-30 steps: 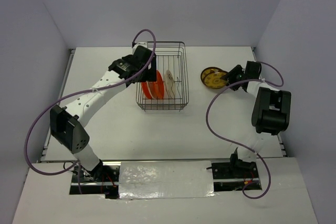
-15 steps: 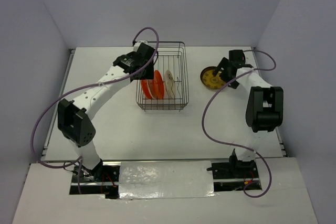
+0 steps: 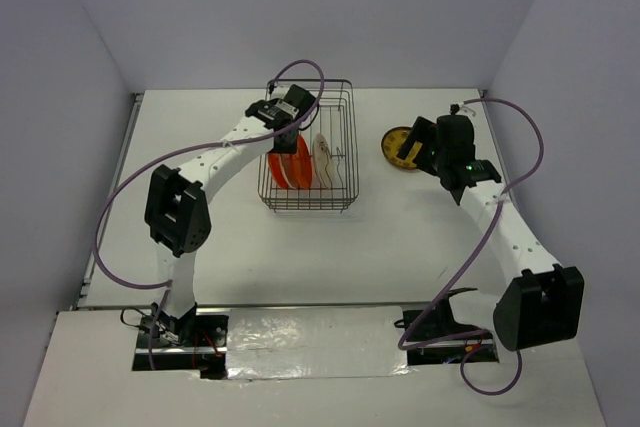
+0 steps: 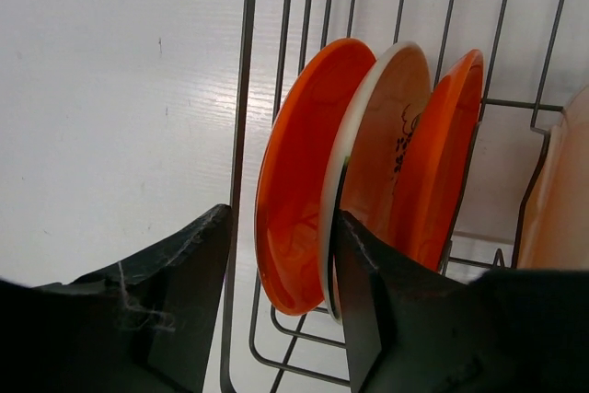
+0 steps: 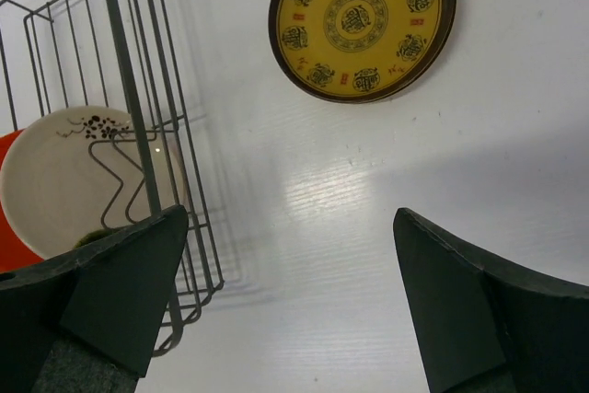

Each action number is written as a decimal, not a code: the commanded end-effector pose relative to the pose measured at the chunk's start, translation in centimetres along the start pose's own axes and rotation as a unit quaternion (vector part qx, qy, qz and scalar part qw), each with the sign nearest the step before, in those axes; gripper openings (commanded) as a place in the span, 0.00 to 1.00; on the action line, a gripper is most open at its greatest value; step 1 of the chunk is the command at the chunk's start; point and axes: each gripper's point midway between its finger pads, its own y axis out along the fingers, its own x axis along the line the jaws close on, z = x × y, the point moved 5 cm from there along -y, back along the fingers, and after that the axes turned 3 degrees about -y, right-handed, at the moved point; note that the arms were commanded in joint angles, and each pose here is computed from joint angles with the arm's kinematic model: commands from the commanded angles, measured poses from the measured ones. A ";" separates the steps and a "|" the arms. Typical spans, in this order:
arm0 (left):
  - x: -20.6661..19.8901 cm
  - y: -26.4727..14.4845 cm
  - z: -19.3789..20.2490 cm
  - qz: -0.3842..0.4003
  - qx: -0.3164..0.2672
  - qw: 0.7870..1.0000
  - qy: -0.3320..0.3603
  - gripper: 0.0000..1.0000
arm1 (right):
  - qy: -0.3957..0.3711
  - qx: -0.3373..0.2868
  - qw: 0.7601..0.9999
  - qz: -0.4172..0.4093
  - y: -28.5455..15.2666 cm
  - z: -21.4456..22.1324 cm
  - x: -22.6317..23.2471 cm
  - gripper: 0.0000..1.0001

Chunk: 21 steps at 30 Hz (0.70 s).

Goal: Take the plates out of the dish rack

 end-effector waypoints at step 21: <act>1.3 -5.8 -3.3 0.066 -0.061 0.995 -0.045 0.64 | -0.033 0.021 0.999 -0.032 0.2 2.4 0.6 1.00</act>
